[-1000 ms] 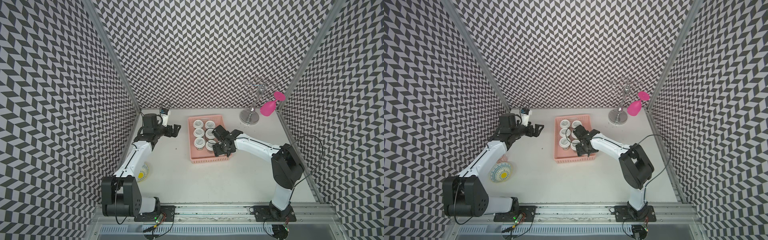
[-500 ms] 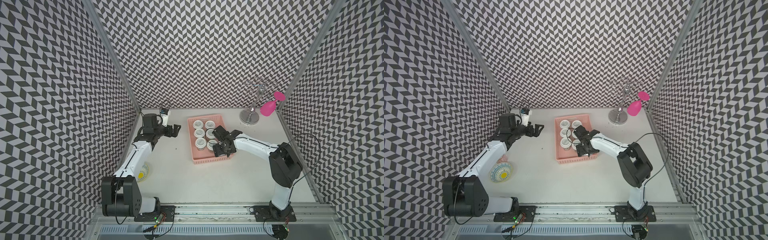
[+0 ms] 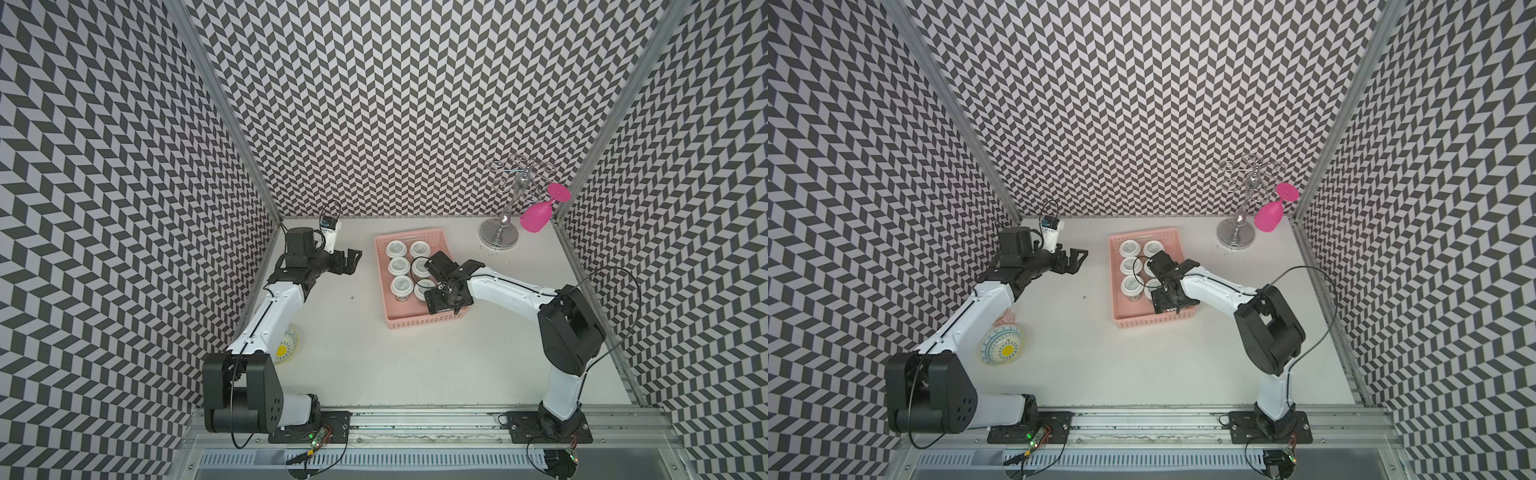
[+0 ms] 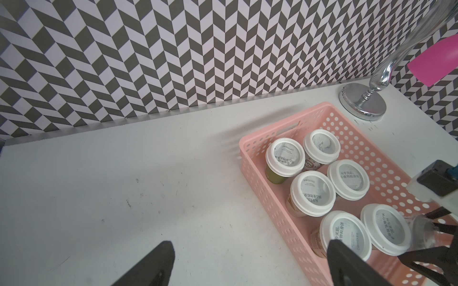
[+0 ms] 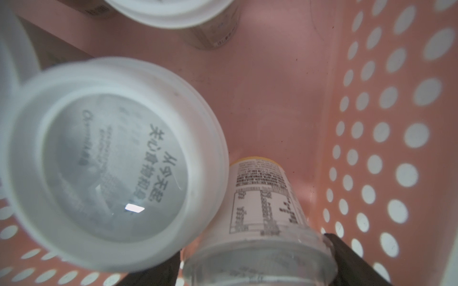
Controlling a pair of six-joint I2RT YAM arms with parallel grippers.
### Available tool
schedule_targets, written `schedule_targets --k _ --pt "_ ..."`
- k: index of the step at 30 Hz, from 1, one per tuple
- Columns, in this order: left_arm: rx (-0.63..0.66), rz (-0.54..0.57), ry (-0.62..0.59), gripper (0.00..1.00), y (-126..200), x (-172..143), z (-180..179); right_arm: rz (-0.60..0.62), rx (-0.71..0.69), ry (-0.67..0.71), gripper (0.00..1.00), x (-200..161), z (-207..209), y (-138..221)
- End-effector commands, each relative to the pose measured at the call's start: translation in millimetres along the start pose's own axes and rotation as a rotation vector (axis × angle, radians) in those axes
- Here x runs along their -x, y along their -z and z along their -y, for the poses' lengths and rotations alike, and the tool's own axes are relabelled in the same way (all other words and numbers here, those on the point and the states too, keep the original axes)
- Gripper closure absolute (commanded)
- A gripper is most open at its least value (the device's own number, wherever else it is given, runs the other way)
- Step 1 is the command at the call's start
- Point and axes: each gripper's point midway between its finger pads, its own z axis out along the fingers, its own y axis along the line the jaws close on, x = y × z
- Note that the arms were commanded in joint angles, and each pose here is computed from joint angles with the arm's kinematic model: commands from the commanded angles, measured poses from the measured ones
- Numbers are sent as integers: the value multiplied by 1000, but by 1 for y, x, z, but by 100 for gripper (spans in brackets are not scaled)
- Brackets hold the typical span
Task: Put the yogurt in the basket
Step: Place the yogurt in the basket.
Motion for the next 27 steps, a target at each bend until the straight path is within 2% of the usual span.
schedule_targets --k 1,8,13,15,27 --pt "-2 26 -15 0 3 5 -1 36 4 -8 6 8 0 9" --pt "-6 24 -11 0 2 5 -1 18 6 -14 5 3 1 7" --pt "-12 23 -7 0 1 5 0 28 3 -11 12 6 1 14" --pt "-10 23 -8 0 1 4 0 27 12 -4 18 6 0 16" --pt "-11 22 -5 0 1 5 -1 -18 6 24 16 1 3 25"
